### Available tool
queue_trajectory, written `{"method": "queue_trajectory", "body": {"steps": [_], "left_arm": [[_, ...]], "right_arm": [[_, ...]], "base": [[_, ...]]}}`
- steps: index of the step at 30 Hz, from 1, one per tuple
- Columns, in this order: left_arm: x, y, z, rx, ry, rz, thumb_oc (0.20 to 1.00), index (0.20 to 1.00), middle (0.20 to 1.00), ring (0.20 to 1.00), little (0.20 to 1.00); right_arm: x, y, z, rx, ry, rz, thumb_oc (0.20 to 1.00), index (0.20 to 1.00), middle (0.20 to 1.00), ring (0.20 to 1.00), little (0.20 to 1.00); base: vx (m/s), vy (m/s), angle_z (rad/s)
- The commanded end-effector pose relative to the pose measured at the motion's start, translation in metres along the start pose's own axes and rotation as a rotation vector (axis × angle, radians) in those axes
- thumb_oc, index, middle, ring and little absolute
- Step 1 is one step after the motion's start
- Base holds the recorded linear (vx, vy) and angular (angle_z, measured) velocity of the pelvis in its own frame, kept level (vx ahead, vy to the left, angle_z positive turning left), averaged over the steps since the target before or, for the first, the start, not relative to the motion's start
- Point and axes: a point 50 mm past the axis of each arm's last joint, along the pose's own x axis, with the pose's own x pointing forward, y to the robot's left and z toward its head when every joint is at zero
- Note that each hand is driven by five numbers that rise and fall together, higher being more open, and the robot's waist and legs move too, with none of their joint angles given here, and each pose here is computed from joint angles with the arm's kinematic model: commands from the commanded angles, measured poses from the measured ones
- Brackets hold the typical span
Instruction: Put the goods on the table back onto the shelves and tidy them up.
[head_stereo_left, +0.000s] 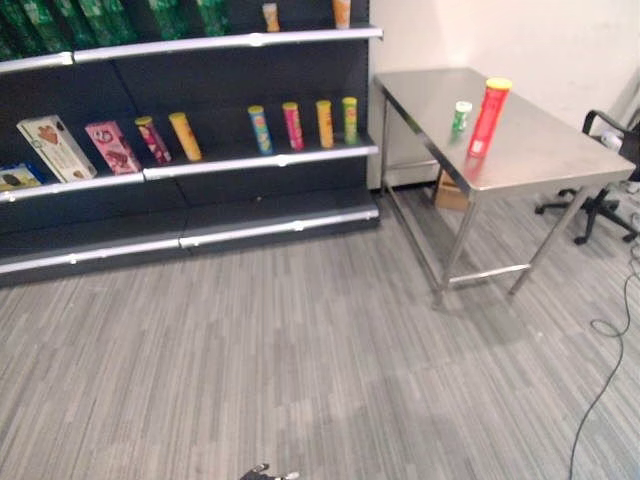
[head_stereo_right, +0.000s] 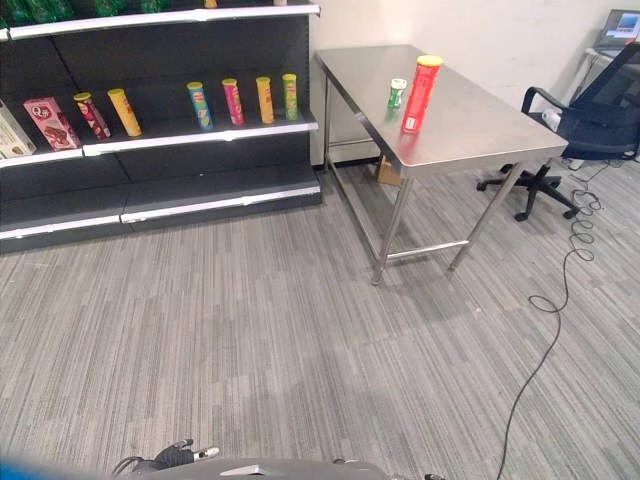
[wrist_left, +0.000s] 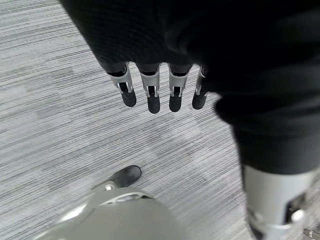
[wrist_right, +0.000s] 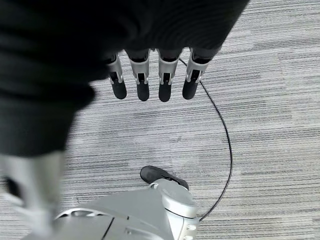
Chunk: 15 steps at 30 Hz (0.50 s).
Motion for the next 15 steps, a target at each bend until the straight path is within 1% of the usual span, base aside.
{"method": "queue_trajectory", "body": {"steps": [1, 15], "left_arm": [[0.0026, 0.0112, 0.0198, -0.024, -0.048, 0.015, 1.0, 1.0, 1.0, 1.0, 1.0], [0.0027, 0.01, 0.0198, -0.012, -0.047, 0.01, 1.0, 1.0, 1.0, 1.0, 1.0]], "right_arm": [[0.0022, -0.0117, 0.0209, -0.016, -0.046, -0.036, 1.0, 1.0, 1.0, 1.0, 1.0], [0.0024, -0.0106, 0.0235, -0.04, -0.053, -0.03, 1.0, 1.0, 1.0, 1.0, 1.0]], "base": [[0.0, 0.0, 0.0], [0.0, 0.0, 0.0]]}}
